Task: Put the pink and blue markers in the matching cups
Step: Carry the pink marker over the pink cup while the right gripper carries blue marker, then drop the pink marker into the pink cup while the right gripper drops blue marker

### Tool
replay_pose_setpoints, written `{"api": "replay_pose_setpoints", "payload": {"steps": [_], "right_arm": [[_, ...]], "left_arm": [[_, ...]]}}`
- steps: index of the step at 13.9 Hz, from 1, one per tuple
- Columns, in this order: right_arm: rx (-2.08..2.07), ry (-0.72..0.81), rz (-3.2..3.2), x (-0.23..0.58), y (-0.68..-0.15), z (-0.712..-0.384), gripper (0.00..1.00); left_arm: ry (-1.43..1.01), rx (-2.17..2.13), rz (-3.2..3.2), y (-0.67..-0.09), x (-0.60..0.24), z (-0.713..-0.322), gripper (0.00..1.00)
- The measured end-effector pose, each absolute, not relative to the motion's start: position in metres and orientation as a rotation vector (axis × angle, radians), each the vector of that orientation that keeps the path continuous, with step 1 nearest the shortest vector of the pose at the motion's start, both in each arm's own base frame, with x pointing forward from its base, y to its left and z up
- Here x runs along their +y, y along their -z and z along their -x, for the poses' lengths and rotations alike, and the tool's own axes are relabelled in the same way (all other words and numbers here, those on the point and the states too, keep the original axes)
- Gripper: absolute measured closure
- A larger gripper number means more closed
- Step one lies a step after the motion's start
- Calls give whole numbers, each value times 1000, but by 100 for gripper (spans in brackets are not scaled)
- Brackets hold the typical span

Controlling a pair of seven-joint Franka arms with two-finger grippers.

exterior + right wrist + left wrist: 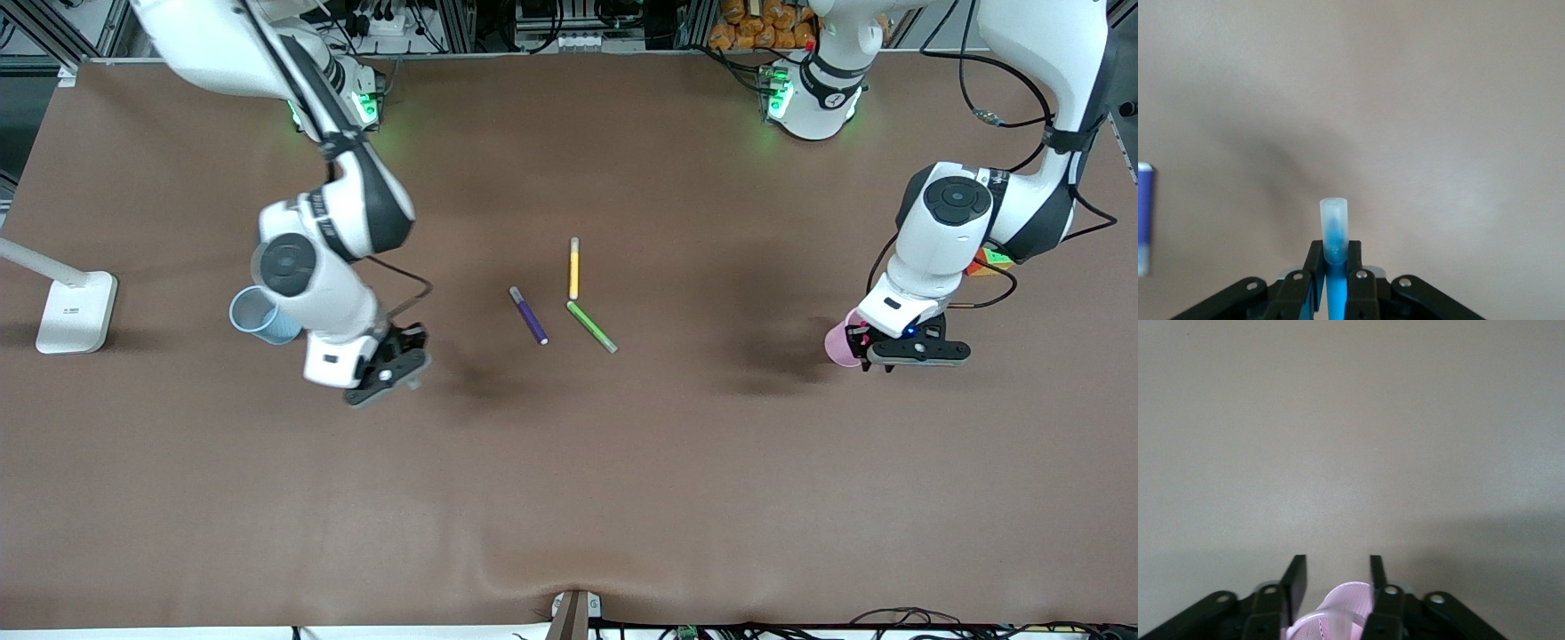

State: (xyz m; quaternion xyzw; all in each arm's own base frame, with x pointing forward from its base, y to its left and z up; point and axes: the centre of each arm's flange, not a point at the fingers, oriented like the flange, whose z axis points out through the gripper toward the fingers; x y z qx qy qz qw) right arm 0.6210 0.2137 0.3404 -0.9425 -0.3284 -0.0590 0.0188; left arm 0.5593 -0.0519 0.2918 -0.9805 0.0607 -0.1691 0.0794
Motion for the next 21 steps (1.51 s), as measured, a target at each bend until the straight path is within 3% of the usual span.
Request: {"api": "replay_pose_setpoints", "payload": {"steps": [5,10,21], "right_arm": [[-1374,272,2729,157,-395,-629,83],[-1572,309,2458,83,-434,-622,83],[-1601,391,2045,-44,-400,-597,83]], "left_arm": [[558,176,2925,-306,-52,-570,1],[566,157,2884,-337,-52,-593,0],[459,69,2901,-411,-101,-625,0]]}}
